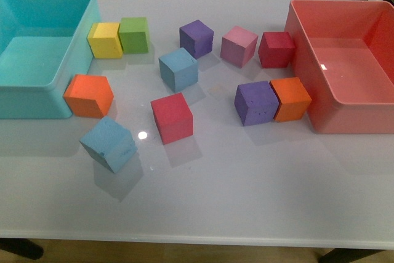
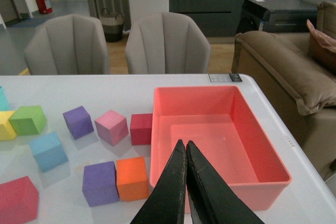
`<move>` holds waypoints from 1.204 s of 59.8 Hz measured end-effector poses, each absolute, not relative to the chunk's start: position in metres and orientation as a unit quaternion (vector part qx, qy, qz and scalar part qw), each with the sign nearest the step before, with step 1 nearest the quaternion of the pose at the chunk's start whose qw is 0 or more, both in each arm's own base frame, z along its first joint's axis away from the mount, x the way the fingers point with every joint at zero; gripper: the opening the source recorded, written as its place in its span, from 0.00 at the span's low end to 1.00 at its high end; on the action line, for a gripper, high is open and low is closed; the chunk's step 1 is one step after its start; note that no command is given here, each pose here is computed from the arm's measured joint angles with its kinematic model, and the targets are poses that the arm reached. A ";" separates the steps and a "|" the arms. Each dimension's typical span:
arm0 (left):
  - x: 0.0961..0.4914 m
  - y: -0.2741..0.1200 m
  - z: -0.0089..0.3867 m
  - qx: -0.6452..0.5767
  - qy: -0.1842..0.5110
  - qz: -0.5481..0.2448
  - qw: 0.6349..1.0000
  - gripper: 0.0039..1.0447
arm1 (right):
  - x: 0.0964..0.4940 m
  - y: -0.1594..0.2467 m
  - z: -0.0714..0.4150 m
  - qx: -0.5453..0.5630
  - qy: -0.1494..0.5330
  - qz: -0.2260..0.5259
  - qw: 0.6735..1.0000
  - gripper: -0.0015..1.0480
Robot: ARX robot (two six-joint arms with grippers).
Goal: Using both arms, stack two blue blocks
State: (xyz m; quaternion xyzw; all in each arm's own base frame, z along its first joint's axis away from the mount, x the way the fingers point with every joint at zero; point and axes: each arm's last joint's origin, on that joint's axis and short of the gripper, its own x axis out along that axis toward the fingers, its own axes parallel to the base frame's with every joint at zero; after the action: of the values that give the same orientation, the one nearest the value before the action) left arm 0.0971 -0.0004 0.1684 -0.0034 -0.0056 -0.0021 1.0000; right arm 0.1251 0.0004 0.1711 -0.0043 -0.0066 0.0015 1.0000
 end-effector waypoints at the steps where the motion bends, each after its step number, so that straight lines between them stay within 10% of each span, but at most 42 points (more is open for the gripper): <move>1: 0.097 0.000 0.168 -0.003 -0.006 -0.002 1.000 0.92 | 0.124 0.000 0.171 -0.004 -0.007 0.001 1.000 0.02; 59: 0.097 0.000 0.168 -0.003 -0.006 -0.002 1.000 0.92 | 0.097 0.000 0.168 -0.004 -0.005 0.001 1.000 0.02; 72: 0.097 0.000 0.168 -0.003 -0.006 -0.002 1.000 0.92 | 0.097 0.000 0.169 -0.004 -0.006 0.002 1.000 0.39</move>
State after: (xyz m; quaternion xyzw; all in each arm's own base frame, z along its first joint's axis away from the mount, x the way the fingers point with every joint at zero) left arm 0.0971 -0.0004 0.1684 -0.0034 -0.0056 -0.0021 1.0000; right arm 0.0971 0.0003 0.1686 -0.0037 -0.0056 0.0015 1.0000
